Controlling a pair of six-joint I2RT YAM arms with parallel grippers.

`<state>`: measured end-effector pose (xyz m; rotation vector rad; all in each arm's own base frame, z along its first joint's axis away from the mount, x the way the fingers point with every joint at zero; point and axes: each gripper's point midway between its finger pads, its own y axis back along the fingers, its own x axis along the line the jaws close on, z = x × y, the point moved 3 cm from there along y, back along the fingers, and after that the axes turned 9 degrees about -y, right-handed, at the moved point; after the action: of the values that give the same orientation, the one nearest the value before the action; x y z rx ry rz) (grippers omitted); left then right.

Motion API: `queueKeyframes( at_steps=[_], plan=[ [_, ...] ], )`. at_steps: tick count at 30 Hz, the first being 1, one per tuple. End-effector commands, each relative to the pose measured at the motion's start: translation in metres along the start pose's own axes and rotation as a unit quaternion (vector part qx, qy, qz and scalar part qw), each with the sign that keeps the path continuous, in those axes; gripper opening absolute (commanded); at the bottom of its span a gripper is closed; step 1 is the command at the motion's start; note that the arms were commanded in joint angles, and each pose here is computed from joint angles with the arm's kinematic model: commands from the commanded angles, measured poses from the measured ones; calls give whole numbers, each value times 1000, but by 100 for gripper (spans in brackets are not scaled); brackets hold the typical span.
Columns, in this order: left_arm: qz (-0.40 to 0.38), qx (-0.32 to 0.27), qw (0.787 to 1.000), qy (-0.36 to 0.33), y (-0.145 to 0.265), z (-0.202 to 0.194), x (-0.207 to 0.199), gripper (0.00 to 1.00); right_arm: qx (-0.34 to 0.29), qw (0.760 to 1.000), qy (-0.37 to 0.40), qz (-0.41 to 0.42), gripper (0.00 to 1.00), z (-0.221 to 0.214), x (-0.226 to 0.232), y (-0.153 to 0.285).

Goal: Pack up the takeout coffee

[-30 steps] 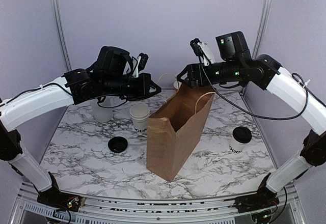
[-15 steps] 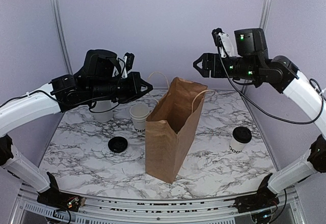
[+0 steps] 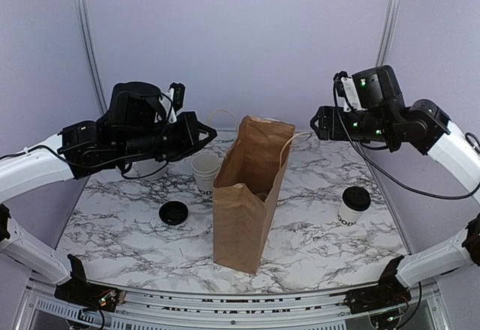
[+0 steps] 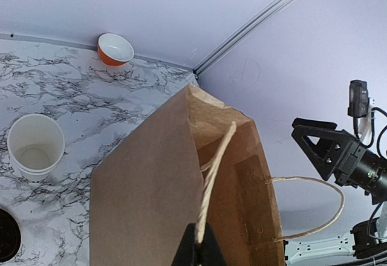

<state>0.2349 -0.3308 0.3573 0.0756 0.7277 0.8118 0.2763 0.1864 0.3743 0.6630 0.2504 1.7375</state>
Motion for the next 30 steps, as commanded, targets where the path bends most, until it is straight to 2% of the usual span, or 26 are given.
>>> queueKeyframes(
  at_steps=[1, 6, 11, 17, 30],
  plan=[
    [-7, -24, 1000, 8, 12, 5, -6, 0, 16, 999, -19, -48, 80, -17, -28, 6],
    [-8, -26, 1000, 9, 23, -1, -5, 0, 44, 993, -39, -101, 81, -41, -60, 0],
    [-18, -27, 999, -5, 34, -5, -7, 3, 81, 987, -72, -118, 81, -69, -89, -13],
    [-33, -28, 999, -24, 51, -8, -6, 4, 94, 979, -93, -153, 81, -88, -113, -18],
    [-41, -37, 994, -92, 69, 0, -9, 32, 115, 960, -134, -216, 81, -116, -160, -25]
  ],
)
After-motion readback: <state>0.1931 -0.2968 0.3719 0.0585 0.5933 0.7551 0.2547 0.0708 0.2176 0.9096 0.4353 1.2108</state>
